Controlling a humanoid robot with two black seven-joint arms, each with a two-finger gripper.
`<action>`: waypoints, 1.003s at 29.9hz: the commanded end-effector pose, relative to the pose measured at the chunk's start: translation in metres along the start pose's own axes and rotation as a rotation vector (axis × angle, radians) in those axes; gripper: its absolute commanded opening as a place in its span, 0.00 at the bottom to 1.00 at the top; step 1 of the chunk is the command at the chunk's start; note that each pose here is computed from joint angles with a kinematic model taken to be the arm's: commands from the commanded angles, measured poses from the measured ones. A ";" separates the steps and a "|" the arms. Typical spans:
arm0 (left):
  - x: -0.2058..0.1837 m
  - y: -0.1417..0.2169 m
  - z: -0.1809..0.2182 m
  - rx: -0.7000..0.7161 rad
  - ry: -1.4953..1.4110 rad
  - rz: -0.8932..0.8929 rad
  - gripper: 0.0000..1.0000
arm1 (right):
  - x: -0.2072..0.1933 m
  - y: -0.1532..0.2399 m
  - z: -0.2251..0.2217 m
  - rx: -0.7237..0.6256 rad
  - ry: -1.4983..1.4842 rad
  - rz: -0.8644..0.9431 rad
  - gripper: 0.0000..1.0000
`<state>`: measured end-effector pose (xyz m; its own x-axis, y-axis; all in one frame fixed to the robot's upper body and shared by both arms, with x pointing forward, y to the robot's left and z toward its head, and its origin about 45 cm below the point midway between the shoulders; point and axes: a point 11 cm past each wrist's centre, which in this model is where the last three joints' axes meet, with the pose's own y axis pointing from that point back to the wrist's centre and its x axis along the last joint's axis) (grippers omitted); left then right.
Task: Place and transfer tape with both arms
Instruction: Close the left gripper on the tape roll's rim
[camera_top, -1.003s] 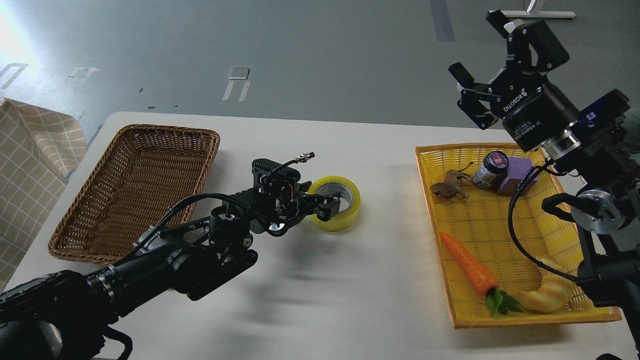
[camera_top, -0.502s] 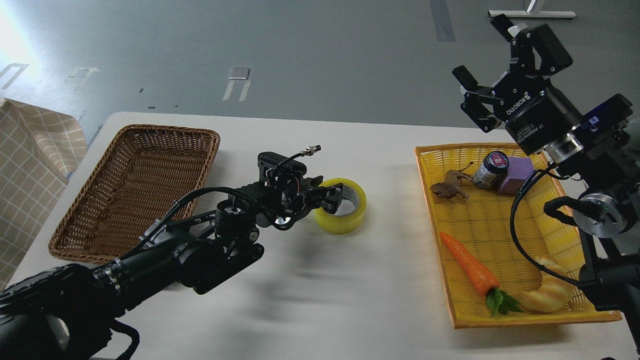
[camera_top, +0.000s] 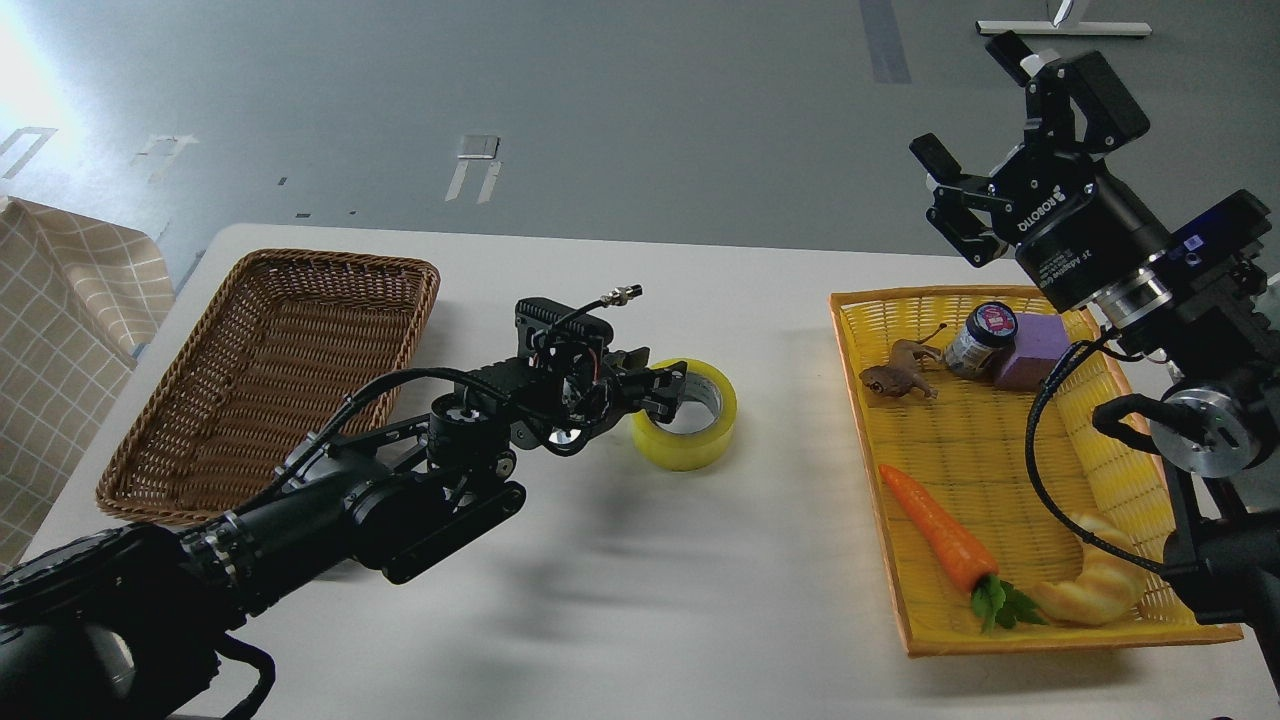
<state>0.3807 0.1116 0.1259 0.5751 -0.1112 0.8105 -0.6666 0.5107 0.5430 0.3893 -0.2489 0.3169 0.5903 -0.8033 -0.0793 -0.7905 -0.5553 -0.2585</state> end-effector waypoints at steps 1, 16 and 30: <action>-0.005 0.000 0.002 -0.007 -0.014 -0.013 0.50 | 0.002 0.001 -0.001 -0.001 0.004 0.003 1.00; -0.012 0.000 -0.002 0.001 -0.045 -0.033 0.30 | 0.004 0.002 -0.003 0.003 0.008 0.008 1.00; -0.008 -0.001 0.001 -0.005 -0.074 -0.035 0.18 | 0.009 0.008 0.000 -0.002 0.003 0.032 1.00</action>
<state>0.3743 0.1124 0.1164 0.5672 -0.1885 0.8017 -0.6416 0.5092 0.5737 0.3881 -0.2601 0.3160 0.5670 -0.8196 -0.0826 -0.8066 -0.5320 -0.2576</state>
